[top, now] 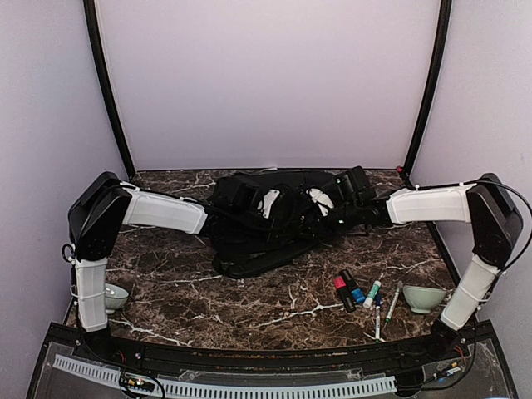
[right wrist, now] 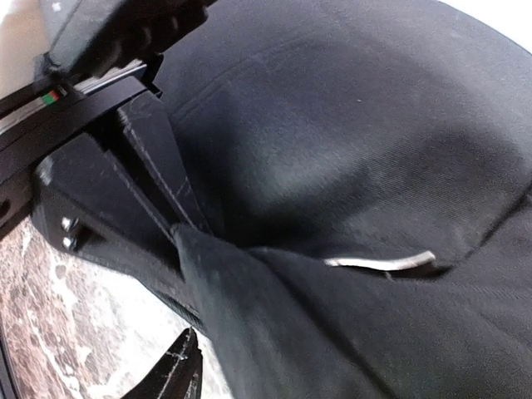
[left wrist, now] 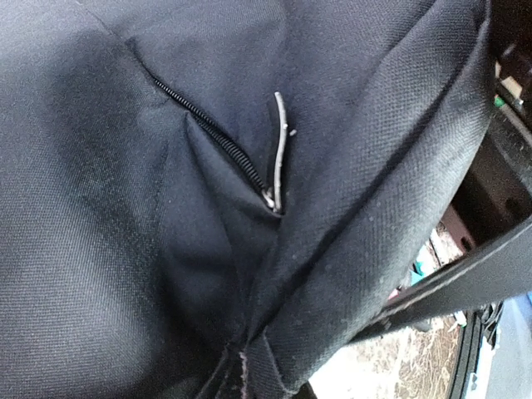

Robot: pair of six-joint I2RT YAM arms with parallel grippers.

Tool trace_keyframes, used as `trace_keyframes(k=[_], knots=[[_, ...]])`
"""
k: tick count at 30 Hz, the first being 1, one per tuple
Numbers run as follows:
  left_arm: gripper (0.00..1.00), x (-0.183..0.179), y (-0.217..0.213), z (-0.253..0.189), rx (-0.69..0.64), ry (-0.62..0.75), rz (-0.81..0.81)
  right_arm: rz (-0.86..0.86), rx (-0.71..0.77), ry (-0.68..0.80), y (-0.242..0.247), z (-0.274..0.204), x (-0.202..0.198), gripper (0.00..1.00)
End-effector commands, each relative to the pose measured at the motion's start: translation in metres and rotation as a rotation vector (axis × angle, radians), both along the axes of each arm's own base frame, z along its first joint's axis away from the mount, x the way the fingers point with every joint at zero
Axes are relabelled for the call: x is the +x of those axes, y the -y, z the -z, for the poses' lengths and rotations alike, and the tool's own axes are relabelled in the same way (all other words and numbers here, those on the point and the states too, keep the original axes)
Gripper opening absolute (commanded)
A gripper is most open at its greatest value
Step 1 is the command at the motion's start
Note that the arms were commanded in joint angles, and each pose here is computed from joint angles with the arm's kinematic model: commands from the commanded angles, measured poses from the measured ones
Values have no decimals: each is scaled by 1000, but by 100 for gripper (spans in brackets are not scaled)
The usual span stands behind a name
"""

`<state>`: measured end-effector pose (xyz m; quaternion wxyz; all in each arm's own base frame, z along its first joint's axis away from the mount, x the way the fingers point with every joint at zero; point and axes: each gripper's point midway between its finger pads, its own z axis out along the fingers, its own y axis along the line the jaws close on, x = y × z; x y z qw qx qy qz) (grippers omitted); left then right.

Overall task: Pack the student bag
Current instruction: Grab the largest pocket of the student bag.

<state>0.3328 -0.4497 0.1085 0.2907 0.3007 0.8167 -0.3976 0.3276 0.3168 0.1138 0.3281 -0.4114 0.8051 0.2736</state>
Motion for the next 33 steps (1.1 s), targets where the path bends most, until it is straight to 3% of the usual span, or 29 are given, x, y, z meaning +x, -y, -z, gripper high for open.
trace_keyframes(k=[1, 7, 12, 15, 16, 19, 23, 27, 33], knots=[[0, -31, 31, -55, -181, 46, 145, 11, 92, 32, -24, -20, 19, 47], [0, -38, 33, -50, -168, 43, 160, 49, 149, 44, -24, -29, 27, 43], [0, -40, 32, -49, -167, 43, 159, 262, 129, 37, 6, -31, 62, 48], [0, -42, 34, -51, -172, 48, 166, 221, 176, 15, 6, -32, 63, 46], [0, -43, 34, -51, -172, 49, 167, 191, 196, 3, 2, -33, 61, 43], [0, -45, 36, -50, -170, 46, 172, 107, 257, -24, -12, -36, 54, 22], [0, -46, 36, -49, -165, 45, 168, 47, 298, -48, -22, -43, 50, 8], [0, -43, 32, -45, -135, 56, 141, 31, 288, -48, -18, -52, 41, 0], [0, -29, 20, -40, -62, 96, 80, 1, 198, -74, 6, -45, 7, 0]])
